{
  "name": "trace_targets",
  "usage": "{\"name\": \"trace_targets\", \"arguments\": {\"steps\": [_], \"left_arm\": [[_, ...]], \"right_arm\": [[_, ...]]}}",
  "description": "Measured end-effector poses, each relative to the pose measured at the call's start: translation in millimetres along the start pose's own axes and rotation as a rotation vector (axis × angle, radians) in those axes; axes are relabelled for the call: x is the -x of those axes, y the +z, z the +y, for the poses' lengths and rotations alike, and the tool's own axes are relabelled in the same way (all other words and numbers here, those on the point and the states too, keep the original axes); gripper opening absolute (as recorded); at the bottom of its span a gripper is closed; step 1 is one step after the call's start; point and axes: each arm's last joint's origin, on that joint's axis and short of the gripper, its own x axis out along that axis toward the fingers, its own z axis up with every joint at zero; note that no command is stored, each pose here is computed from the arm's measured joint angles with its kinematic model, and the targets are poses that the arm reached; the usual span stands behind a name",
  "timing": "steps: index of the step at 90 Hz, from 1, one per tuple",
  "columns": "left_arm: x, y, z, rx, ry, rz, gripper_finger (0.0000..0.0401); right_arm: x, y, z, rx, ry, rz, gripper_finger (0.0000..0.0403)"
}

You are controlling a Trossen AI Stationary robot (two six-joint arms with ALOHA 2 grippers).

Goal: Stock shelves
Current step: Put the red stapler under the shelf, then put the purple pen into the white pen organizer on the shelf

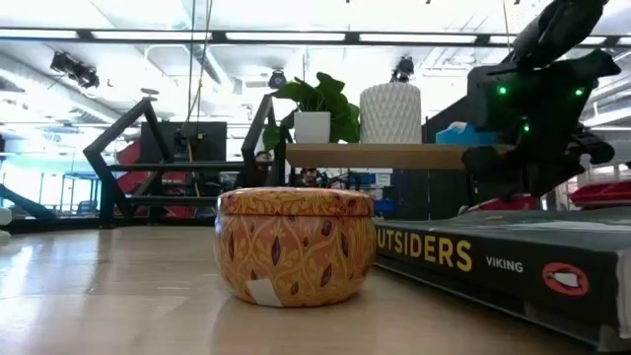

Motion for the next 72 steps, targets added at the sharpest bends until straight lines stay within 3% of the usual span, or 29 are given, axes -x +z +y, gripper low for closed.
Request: {"name": "trace_targets", "arguments": {"steps": [23, 48, 55, 60, 72], "left_arm": [[0, 0, 0, 0.002, 0.000, 0.000, 0.0203], [0, 0, -1, 0.041, -0.020, -0.010, 0.0203], [0, 1, -1, 0.053, -0.038, -0.020, 0.0203], [0, 1, -1, 0.055, -0.044, -0.024, 0.0203], [0, 1, -2, 0.055, -0.046, -0.025, 0.0203]], "right_arm": [[56, -14, 7, 0.210, 0.154, 0.055, 0.0224], [123, -60, -9, 0.729, 0.432, 0.400, 0.0226], [134, -77, -19, 0.816, 0.508, 0.463, 0.0221], [137, -86, -29, 0.824, 0.509, 0.463, 0.0215], [131, -103, -48, 0.701, 0.459, 0.459, 0.0195]]}}
